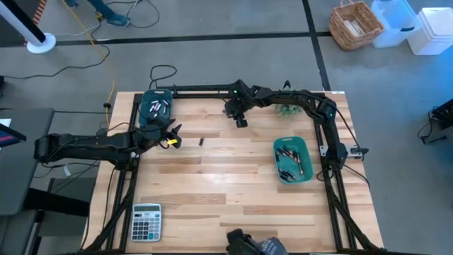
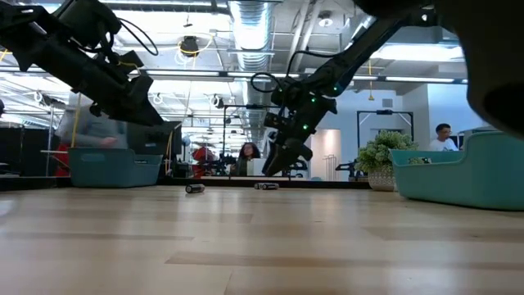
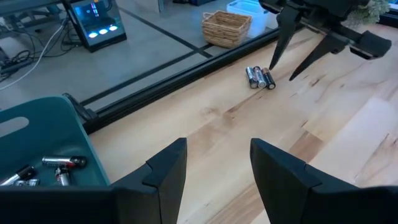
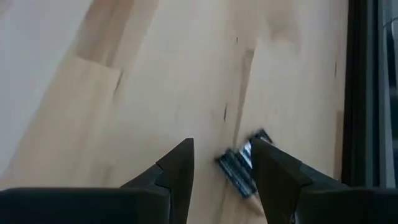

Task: Sort batteries
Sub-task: Put the brown-block battery into the green bin

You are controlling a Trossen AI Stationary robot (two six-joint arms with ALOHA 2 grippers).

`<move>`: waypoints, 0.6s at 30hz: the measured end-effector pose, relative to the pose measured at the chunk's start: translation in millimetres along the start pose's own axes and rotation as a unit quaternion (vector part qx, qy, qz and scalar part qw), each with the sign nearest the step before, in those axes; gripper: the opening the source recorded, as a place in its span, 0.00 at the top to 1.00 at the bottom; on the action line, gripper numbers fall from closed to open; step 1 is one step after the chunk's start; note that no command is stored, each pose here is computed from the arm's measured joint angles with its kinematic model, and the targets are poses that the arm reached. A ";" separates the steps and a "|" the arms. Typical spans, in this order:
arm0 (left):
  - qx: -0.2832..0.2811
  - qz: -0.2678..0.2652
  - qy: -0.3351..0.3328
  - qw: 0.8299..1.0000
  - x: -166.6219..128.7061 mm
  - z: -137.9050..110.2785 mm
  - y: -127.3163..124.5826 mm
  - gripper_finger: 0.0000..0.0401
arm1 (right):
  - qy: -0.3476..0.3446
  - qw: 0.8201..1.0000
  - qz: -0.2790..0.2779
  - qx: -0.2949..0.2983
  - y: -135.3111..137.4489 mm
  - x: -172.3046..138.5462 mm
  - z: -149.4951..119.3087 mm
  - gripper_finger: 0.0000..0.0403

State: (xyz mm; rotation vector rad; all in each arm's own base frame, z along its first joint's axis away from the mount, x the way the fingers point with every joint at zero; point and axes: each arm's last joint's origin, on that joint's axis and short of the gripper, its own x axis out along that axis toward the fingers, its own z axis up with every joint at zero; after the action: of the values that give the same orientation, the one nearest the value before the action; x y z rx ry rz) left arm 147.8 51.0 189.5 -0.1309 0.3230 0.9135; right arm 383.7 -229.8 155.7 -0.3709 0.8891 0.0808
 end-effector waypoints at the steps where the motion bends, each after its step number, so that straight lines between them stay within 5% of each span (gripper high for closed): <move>1: 0.000 0.000 0.000 1.000 0.0 0.0 0.0 0.57 | 0.003 1.000 -0.001 0.004 -2.2 -0.9 -3.0 0.58; 18: 0.000 0.000 0.000 1.000 0.0 0.1 0.0 0.57 | 0.020 1.000 0.007 -0.019 -6.9 12.2 -20.8 0.58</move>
State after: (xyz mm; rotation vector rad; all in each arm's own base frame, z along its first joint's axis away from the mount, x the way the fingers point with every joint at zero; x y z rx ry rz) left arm 147.8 51.0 189.6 -0.1310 0.3227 0.9134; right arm 377.5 -244.5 136.3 -0.4021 0.9313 0.1034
